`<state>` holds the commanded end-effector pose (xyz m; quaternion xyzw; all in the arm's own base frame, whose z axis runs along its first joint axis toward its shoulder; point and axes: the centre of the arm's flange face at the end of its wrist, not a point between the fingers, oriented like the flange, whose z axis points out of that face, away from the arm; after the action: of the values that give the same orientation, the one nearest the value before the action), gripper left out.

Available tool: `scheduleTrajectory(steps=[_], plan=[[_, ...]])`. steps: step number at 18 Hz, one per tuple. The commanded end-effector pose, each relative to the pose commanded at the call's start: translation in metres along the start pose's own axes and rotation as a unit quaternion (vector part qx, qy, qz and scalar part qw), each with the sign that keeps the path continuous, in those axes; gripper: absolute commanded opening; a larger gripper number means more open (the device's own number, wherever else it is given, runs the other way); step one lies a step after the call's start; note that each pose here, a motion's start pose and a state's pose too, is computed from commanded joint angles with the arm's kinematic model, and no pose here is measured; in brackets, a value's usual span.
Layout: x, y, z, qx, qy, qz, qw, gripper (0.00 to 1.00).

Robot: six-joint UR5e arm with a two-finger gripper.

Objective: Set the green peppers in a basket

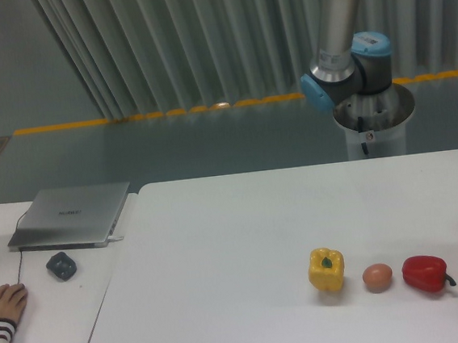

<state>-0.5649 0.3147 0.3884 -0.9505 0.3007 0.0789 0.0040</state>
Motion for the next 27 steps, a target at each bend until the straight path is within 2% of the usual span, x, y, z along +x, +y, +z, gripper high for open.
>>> scheduleTrajectory(steps=[2, 4, 6, 12, 19, 27], plan=[[-0.001, 0.005, 0.004, -0.001, 0.0, -0.002, 1.0, 0.52], [-0.002, 0.005, 0.008, -0.001, 0.002, -0.007, 1.0, 0.67], [-0.002, 0.004, 0.01, 0.001, 0.004, -0.008, 1.0, 1.0], [-0.001, 0.002, 0.01, 0.0, 0.002, -0.033, 0.9995, 1.0], [-0.001, -0.008, 0.005, 0.001, -0.001, -0.028, 0.9996, 1.0], [0.003, -0.074, -0.01, 0.0, -0.005, 0.016, 0.9999, 1.0]])
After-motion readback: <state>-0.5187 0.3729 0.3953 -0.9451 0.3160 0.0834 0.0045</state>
